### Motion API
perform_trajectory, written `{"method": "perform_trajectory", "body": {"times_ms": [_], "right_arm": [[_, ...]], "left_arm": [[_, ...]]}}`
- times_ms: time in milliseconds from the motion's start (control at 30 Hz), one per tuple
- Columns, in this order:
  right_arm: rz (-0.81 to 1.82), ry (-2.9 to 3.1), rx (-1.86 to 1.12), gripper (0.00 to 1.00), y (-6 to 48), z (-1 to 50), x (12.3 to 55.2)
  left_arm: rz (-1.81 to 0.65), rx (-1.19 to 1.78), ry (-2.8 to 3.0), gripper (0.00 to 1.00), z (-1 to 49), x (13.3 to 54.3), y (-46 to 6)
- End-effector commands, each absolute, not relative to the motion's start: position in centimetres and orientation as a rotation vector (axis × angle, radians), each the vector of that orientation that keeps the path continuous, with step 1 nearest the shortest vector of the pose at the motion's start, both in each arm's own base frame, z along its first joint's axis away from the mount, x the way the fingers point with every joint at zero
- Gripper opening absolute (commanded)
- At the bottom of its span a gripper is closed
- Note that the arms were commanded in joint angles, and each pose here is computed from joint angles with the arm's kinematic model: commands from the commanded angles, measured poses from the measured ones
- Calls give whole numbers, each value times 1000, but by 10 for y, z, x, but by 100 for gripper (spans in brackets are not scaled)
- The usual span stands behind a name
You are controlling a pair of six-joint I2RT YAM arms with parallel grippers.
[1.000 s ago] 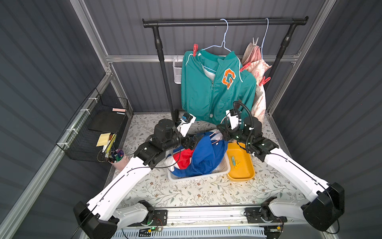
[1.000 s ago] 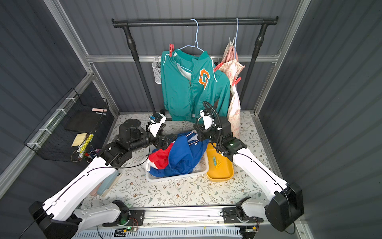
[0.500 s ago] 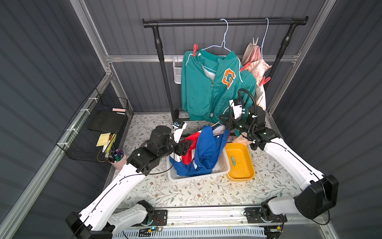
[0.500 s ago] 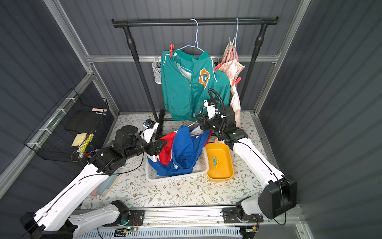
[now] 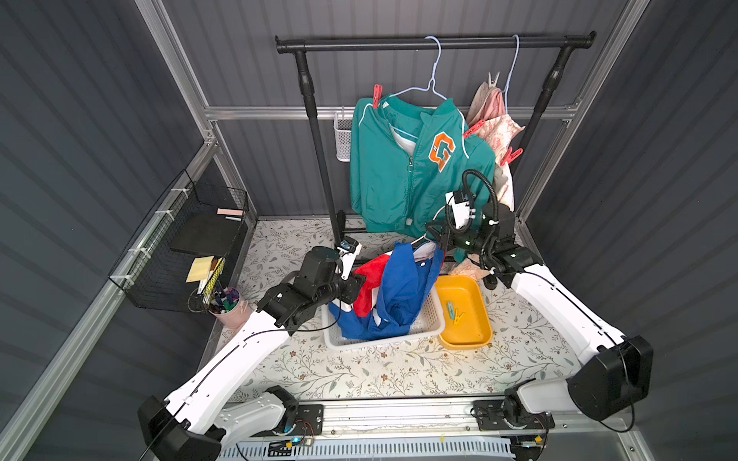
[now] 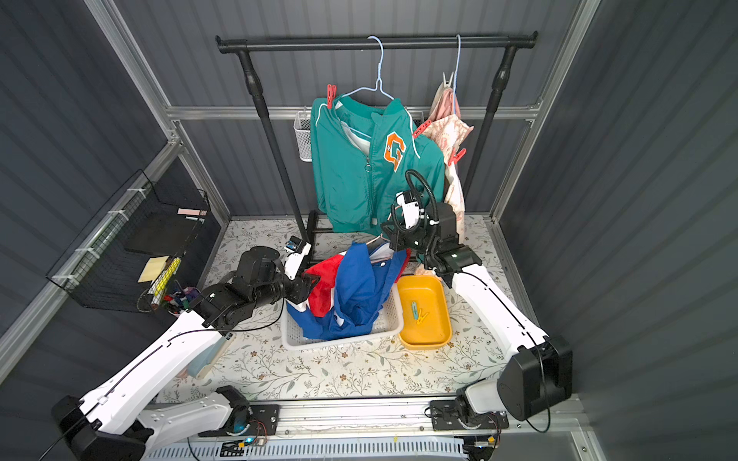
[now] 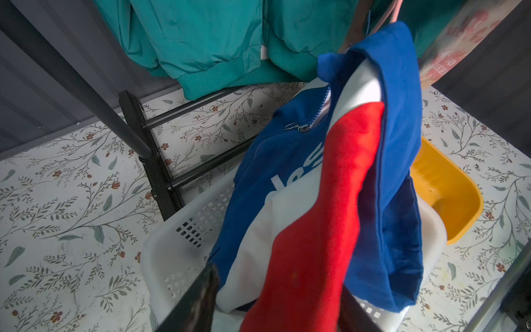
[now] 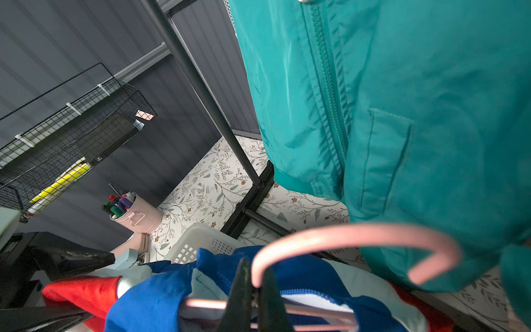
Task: Remove the clothespins securing jackets to the hanger
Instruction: Remove the jacket from the hanger.
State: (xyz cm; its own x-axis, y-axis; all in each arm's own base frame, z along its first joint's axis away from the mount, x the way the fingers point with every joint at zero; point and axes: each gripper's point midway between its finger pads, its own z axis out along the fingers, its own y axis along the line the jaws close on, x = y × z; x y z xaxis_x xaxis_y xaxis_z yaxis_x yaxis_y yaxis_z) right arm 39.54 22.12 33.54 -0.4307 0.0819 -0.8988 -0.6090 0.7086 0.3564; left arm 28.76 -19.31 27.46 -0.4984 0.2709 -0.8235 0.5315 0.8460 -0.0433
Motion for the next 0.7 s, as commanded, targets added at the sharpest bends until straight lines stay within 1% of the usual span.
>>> {"method": "perform_trajectory", "body": {"times_ms": [0,67,200,267,367,533,600,667], "right_arm": [[802,1790,-425,0,218,361,404],[801,1791,-423,0,218,360,405],[798,1798,-418,0,217,358,407],[797,1800,-418,0,217,357,407],[795,1801,-413,0,216,356,408],[810,1799,-415,0,219,357,412],[812,1802,-413,0,220,357,415],[807,1805,-411,0,221,357,418]], "left_arm": [[-380,577,2113,56,278,281,-189],[-375,573,2116,50,277,280,-188],[-372,567,2118,36,278,280,-186],[-373,563,2115,33,279,279,-185],[-374,562,2115,24,281,278,-185],[-388,554,2117,4,281,275,-184],[-389,540,2111,1,283,274,-182],[-380,511,2106,0,288,274,-178]]}}
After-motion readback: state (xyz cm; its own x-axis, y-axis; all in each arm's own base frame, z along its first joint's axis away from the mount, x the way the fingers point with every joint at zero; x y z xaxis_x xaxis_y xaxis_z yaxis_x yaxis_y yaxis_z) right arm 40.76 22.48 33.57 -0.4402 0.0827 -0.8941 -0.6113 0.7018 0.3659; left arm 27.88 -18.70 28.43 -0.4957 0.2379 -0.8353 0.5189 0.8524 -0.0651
